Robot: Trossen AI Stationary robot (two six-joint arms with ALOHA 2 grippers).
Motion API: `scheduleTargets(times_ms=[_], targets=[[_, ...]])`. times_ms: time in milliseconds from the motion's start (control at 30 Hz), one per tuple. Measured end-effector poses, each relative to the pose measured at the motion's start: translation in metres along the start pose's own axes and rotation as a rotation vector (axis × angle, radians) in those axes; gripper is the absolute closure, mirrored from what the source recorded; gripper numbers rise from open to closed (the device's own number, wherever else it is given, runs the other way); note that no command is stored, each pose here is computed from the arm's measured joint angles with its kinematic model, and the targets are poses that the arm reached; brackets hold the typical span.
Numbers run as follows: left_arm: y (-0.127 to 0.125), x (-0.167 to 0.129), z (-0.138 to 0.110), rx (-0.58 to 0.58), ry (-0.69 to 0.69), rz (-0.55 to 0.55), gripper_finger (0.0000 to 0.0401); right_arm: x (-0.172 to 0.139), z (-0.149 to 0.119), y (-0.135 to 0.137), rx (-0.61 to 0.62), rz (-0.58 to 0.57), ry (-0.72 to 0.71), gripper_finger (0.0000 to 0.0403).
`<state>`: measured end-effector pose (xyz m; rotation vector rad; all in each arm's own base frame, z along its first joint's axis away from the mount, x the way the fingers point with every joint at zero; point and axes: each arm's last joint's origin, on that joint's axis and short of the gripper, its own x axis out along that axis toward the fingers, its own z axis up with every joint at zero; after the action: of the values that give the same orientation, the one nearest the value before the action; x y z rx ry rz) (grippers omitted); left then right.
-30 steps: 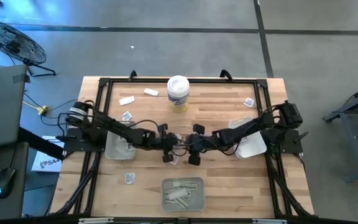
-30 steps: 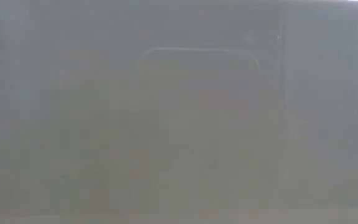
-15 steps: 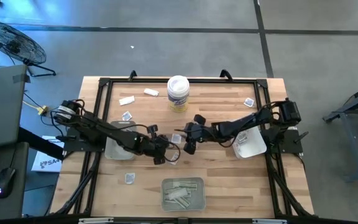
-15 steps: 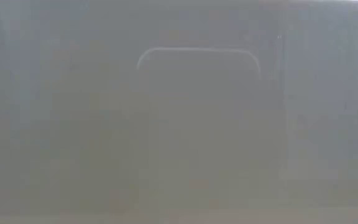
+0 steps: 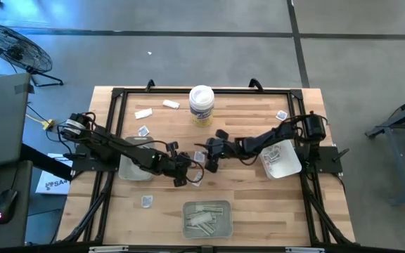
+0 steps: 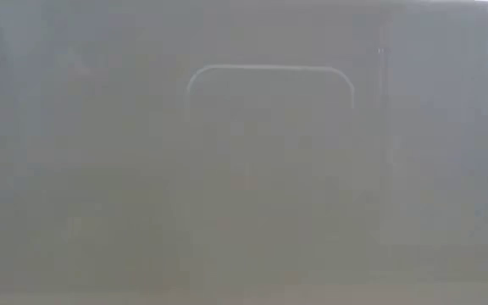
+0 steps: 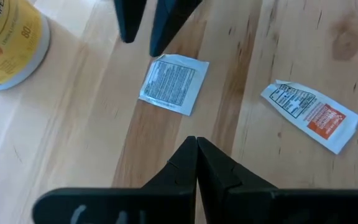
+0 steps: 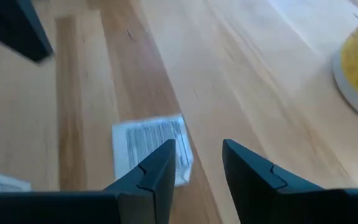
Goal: Pick & Place First Aid Supplies
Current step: Put the blue alcohol pad into the top gray bin
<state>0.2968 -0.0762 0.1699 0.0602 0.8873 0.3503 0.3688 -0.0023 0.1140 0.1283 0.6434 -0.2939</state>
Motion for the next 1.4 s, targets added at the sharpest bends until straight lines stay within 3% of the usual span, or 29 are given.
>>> scheduleTargets(times_ms=[367,667,1033,1400], targets=[[0.000,0.000,0.002,-0.011,-0.014,0.000,0.0401,0.007,-0.002,-0.002,-0.034,0.011,-0.016,0.0290],[0.000,0.000,0.001,-0.016,-0.008,-0.003,0.0401,0.022,-0.019,-0.001,-0.037,0.059,0.037,0.0315],[0.000,0.000,0.001,-0.018,-0.008,-0.004,0.0401,0.025,-0.027,-0.007,-0.099,0.009,0.102,0.0320],[-0.003,-0.002,0.000,-0.027,-0.017,0.010,0.0401,0.026,-0.028,-0.014,-0.066,-0.010,0.118,0.0398]])
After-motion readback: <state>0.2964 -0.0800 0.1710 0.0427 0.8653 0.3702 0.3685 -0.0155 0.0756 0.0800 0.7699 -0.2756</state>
